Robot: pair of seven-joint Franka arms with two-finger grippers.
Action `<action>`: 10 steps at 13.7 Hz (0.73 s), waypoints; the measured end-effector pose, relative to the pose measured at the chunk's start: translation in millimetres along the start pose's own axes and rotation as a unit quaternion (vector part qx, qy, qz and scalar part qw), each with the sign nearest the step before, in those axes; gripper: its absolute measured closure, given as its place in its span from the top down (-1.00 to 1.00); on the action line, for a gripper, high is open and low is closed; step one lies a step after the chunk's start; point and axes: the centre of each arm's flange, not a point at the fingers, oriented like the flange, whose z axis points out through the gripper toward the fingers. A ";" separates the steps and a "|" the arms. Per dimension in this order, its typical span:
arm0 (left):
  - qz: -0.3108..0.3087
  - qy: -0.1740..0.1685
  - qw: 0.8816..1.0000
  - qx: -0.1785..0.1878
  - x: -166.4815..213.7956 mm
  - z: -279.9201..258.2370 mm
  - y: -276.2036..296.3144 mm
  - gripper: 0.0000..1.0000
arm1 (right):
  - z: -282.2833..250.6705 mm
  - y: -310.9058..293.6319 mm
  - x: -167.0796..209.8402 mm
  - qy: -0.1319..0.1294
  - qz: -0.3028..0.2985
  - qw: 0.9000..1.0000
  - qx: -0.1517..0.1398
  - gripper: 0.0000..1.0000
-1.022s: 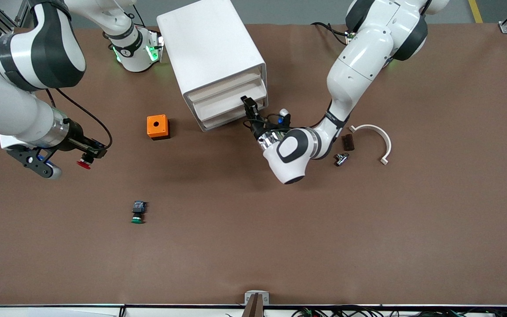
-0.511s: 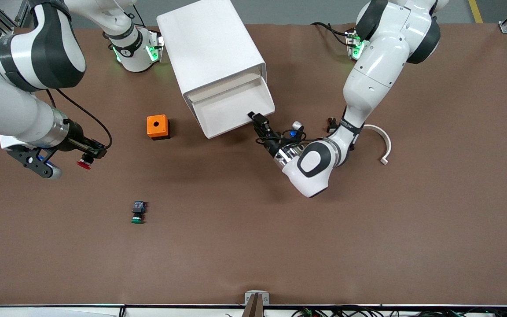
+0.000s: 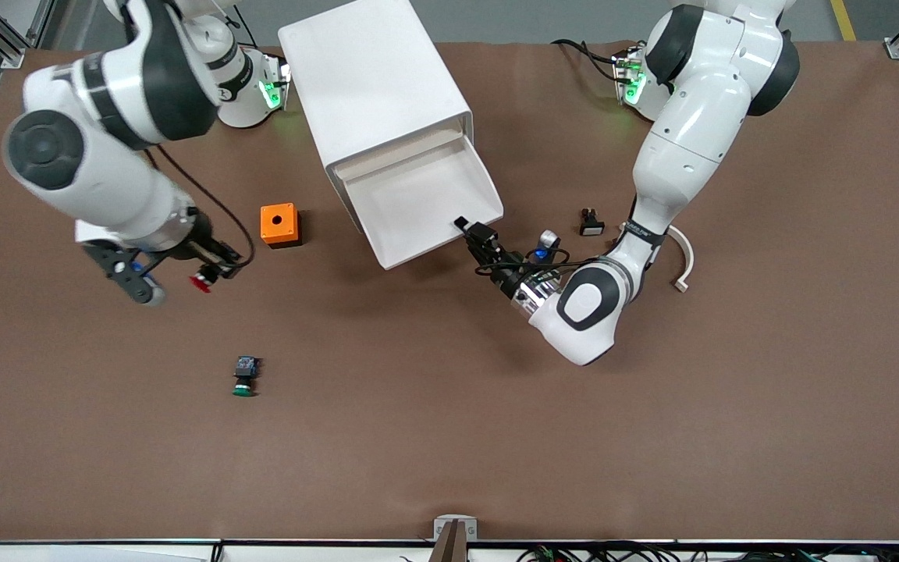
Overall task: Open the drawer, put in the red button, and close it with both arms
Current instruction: 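Pull the top drawer open with the left gripper while the right gripper carries the button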
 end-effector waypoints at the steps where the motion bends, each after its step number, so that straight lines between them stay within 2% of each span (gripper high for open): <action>1: 0.001 -0.002 1.000 -0.002 0.3 -3.1 0.2 -0.63 | 1.1 -10.8 -19.5 0.003 0.009 1.000 0.003 -0.17; 3: 0.013 -0.006 1.000 -0.004 0.3 -9.6 -1.0 -0.29 | 1.7 -29.3 -56.8 0.008 0.025 1.000 0.011 -0.17; 4: 0.026 -0.009 1.000 -0.006 0.4 -13.4 -1.6 -0.05 | 1.6 -37.7 -75.7 0.011 0.035 0.999 0.017 -0.17; 8: 0.108 -0.015 0.994 -0.013 -1.6 -24.5 -6.1 0.79 | 8.8 -63.0 -139.3 0.016 0.065 0.997 0.038 -0.17; 9: 0.135 -0.017 0.991 -0.017 -3.1 -28.1 -8.4 0.96 | 15.5 -69.4 -153.1 0.016 0.076 0.996 0.043 -0.17; 10: 0.167 -0.020 0.985 -0.024 -5.2 -34.3 -12.1 0.97 | 26.2 -76.1 -168.6 0.016 0.088 0.995 0.047 -0.17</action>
